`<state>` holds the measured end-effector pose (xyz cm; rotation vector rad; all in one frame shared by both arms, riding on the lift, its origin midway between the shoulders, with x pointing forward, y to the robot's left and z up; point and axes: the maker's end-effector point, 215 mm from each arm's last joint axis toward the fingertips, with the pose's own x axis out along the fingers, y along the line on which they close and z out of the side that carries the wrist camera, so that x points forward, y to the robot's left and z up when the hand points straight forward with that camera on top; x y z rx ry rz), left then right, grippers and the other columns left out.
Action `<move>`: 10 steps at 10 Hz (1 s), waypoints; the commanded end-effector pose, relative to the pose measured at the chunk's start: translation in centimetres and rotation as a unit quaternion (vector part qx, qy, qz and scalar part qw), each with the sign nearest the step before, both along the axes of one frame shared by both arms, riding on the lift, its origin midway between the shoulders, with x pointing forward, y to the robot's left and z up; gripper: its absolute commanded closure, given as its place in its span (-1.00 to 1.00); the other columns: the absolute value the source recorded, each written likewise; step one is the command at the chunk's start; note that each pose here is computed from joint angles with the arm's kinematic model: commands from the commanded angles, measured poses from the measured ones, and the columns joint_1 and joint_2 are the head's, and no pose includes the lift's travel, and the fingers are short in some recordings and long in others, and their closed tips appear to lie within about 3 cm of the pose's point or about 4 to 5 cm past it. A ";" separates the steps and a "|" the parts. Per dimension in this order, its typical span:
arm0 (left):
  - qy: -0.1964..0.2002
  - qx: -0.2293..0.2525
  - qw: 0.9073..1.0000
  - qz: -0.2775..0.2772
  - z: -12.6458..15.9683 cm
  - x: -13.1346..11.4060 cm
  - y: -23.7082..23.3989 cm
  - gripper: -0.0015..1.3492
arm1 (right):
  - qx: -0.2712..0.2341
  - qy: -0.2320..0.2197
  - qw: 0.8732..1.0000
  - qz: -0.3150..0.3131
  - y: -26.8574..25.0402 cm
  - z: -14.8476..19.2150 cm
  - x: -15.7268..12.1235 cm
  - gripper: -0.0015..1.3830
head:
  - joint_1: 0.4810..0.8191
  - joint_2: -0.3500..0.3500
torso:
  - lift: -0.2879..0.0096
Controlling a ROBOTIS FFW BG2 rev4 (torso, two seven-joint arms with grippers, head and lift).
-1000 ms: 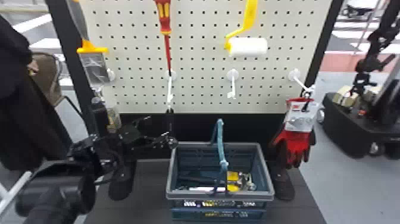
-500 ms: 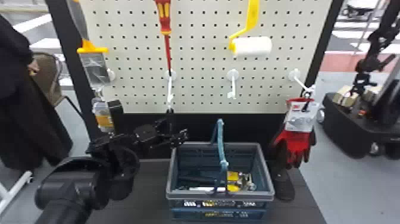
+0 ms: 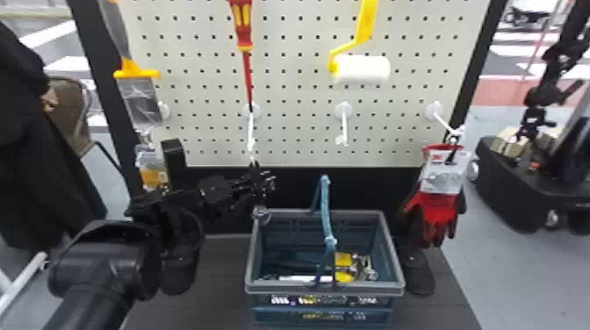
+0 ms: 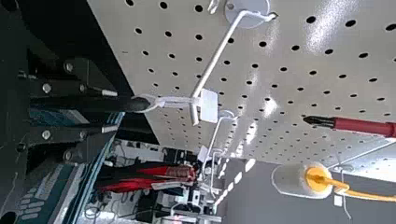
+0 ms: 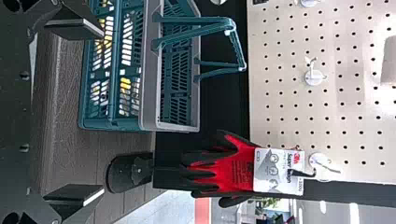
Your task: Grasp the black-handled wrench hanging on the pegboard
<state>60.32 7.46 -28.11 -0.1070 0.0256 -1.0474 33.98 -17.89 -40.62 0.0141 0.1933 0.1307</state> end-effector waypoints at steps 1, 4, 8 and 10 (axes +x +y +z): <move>-0.006 0.006 1.000 -0.001 0.1 0.0 0.0 0.80 | 0.000 0.000 1.000 0.000 0.0 0.0 0.0 -0.81 | -0.60 0.00 | 0.26; -0.008 0.003 1.000 0.002 0.1 0.0 0.3 0.80 | 0.000 0.000 1.000 0.000 0.0 0.0 0.0 -0.81 | -0.60 0.00 | 0.26; -0.007 0.001 1.000 0.002 -0.1 -0.2 0.3 0.80 | 0.000 0.000 1.000 0.000 0.0 0.0 0.0 -0.81 | -0.60 0.00 | 0.26; -0.004 -0.002 1.000 0.002 -0.2 -0.2 0.3 0.80 | 0.000 0.000 1.000 0.000 0.0 0.0 0.0 -0.81 | -0.60 0.00 | 0.26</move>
